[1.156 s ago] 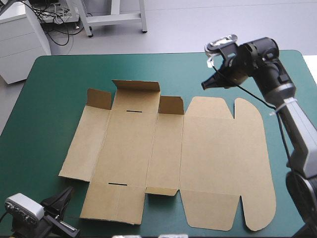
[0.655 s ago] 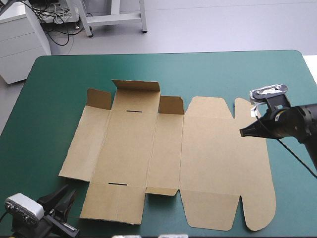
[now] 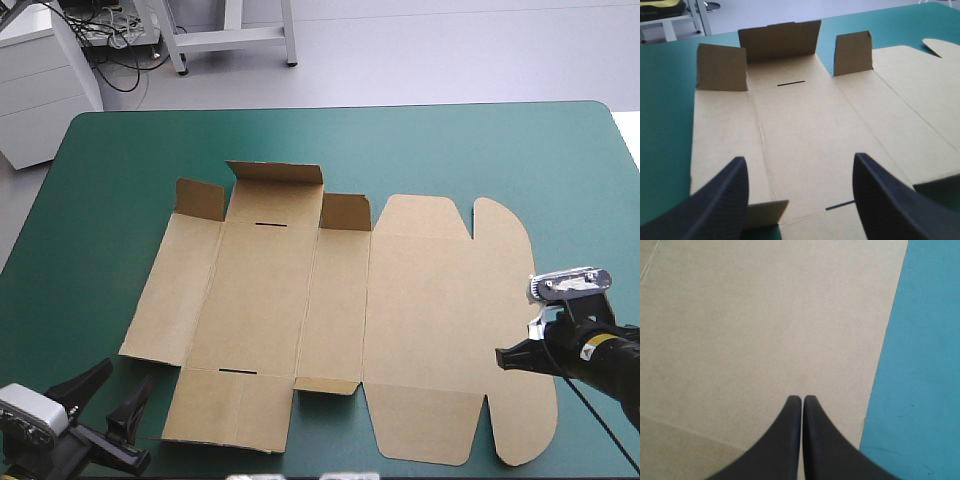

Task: Fold the box

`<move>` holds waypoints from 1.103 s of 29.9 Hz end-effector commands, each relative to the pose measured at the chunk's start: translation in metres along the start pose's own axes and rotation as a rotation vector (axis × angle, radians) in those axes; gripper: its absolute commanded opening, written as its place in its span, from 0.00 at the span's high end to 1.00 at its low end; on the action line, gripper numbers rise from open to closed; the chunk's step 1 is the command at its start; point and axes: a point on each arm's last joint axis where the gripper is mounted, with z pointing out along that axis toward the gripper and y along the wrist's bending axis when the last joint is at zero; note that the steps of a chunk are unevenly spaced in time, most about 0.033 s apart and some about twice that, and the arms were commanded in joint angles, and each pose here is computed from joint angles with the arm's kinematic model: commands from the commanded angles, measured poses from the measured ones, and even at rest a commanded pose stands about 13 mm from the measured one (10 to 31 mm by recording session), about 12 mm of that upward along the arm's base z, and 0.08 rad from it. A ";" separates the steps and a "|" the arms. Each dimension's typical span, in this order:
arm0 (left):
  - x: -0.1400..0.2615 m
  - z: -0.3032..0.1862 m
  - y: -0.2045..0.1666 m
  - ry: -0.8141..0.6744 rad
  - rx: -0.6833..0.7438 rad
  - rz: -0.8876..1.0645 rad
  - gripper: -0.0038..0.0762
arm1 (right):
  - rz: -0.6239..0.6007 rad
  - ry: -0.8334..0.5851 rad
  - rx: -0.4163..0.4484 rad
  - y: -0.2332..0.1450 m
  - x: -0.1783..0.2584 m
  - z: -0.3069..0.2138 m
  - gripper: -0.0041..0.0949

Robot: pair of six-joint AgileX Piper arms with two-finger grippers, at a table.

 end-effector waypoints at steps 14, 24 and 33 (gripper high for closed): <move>-0.129 0.039 0.041 0.223 -0.421 0.057 0.53 | 0.008 -0.039 -0.027 0.004 0.004 -0.019 0.96; -0.135 0.090 0.062 0.646 -0.612 0.082 0.45 | 0.004 -0.028 -0.040 0.005 0.005 -0.019 0.96; -0.120 0.135 0.092 0.862 -0.714 0.118 0.42 | 0.003 -0.016 -0.045 0.005 0.007 -0.019 0.96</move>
